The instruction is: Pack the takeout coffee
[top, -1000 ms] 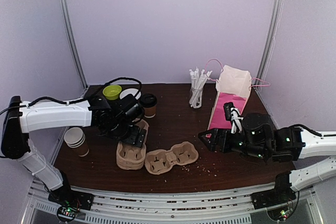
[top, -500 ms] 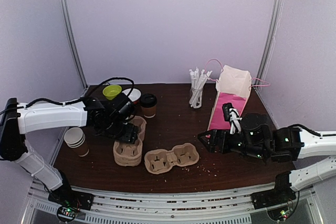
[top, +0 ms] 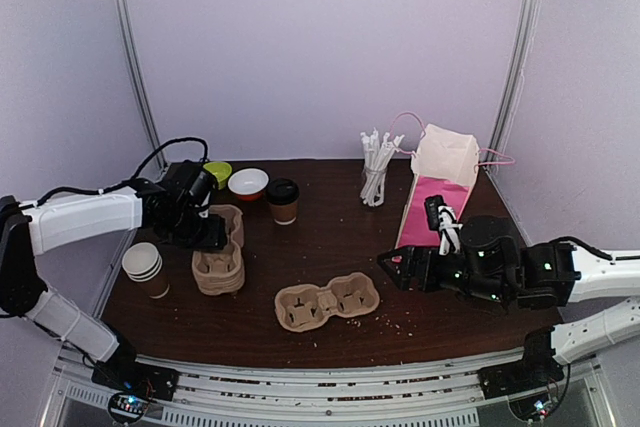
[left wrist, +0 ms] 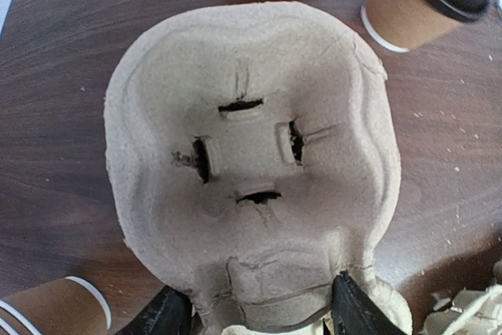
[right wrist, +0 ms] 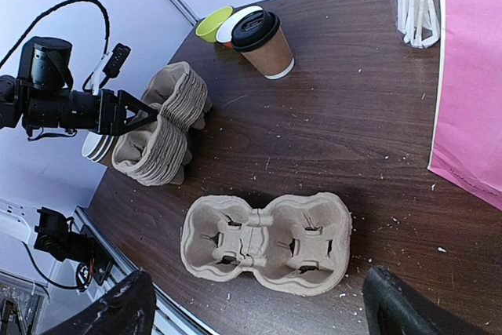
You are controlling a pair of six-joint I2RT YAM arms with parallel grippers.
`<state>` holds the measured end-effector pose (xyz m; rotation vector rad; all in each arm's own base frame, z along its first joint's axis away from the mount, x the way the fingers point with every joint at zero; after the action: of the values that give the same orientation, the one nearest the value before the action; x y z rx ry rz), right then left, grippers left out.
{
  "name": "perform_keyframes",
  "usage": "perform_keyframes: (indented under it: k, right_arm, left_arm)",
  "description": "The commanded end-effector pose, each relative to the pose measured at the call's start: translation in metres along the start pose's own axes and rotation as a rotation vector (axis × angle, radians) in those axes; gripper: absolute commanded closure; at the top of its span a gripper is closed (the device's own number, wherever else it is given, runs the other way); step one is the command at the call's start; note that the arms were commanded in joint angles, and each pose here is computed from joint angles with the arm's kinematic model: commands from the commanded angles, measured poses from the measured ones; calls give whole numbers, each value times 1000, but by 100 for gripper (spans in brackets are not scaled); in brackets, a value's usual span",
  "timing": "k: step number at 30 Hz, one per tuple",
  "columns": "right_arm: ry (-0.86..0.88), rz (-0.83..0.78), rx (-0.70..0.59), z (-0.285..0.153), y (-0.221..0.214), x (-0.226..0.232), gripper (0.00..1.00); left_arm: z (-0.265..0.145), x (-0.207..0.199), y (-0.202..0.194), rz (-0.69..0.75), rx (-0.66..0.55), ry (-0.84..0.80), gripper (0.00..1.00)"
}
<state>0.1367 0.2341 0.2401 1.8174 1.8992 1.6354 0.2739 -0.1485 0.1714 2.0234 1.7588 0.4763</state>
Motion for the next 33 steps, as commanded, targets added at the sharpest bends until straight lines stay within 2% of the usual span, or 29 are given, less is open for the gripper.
perform_keyframes:
  k: [1,11,24,28,32,33]
  right_arm:
    - [-16,-2,-19,-1,-2,-6,6]
    - [-11,-1,-26,-4,0,-7,6]
    - [-4,-19,-15,0,2,0,6]
    - [3,-32,-10,1,4,4,6]
    - [40,-49,12,1,7,15,6]
    - [42,-53,16,1,7,17,5]
  left_arm:
    - [12,35,13,-28,2,111,43]
    - [33,98,50,-201,-24,186,44]
    - [64,155,90,-308,-33,210,43]
    - [54,153,99,-290,-54,175,27]
    - [21,150,107,-262,-114,151,3]
    - [12,148,109,-255,-131,139,2]
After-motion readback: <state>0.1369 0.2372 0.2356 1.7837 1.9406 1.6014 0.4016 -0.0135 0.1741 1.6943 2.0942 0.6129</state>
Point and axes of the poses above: each gripper's point midway between its finger pads, its own z axis out along the fingers, its own x axis along the line the jaws close on, y = z × x, the point moved 7 cm from there along -z, back along the fingers, and after that the axes turned 7 degrees about z, right-handed, at the moved point
